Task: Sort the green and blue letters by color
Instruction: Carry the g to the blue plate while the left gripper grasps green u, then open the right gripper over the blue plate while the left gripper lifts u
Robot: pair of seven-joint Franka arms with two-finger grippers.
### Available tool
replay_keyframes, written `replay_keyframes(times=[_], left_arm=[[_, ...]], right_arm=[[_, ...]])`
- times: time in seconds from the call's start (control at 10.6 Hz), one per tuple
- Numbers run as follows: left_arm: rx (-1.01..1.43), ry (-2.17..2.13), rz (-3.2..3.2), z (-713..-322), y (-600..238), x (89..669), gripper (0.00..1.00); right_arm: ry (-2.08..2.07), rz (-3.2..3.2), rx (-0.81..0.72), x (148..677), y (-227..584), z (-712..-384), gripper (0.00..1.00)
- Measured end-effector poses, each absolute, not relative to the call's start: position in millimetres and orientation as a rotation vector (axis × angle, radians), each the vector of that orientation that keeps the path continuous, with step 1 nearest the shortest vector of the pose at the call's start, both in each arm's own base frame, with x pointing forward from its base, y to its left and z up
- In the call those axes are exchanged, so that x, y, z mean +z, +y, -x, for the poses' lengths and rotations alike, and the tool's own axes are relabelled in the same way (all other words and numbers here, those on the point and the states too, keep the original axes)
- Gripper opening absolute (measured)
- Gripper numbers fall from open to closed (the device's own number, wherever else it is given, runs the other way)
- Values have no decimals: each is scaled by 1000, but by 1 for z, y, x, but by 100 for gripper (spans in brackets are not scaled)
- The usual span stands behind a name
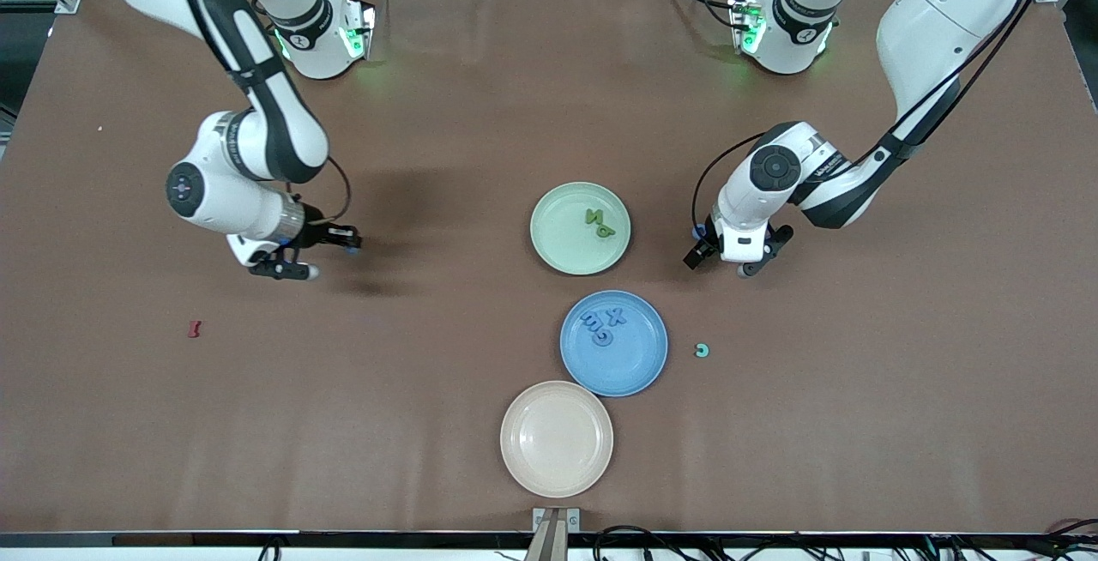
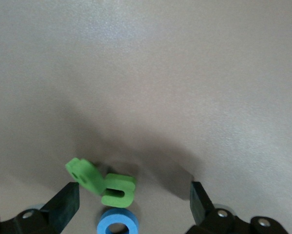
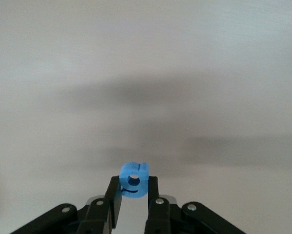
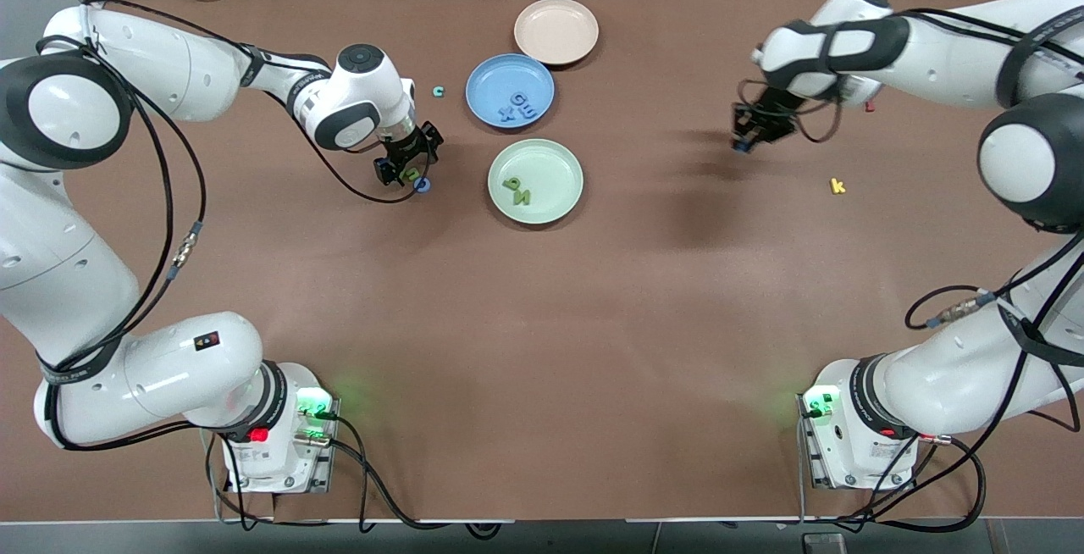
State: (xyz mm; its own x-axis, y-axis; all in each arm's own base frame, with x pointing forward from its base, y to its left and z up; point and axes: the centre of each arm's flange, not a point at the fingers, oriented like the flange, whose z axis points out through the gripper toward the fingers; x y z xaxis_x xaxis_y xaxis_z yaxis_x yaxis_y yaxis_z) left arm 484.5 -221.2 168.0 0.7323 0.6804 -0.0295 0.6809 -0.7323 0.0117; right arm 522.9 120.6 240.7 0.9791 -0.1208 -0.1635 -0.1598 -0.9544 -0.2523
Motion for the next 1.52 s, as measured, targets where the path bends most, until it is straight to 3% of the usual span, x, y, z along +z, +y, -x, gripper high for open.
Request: replay_keyframes(times=[0.76,1.14,1.52], left_arm=[[-9,1161,-2919,-491,-206,164,100],[-12,1184,-2914,-481,-225,163,100],[-5,1184,-2914,-481,-227,165,100]], right_arm=[[573,2537,-94,254,366,-566,26],[862,2352,-40,224,480,-582,26],[975,2256,-29,205,513,-596,29]])
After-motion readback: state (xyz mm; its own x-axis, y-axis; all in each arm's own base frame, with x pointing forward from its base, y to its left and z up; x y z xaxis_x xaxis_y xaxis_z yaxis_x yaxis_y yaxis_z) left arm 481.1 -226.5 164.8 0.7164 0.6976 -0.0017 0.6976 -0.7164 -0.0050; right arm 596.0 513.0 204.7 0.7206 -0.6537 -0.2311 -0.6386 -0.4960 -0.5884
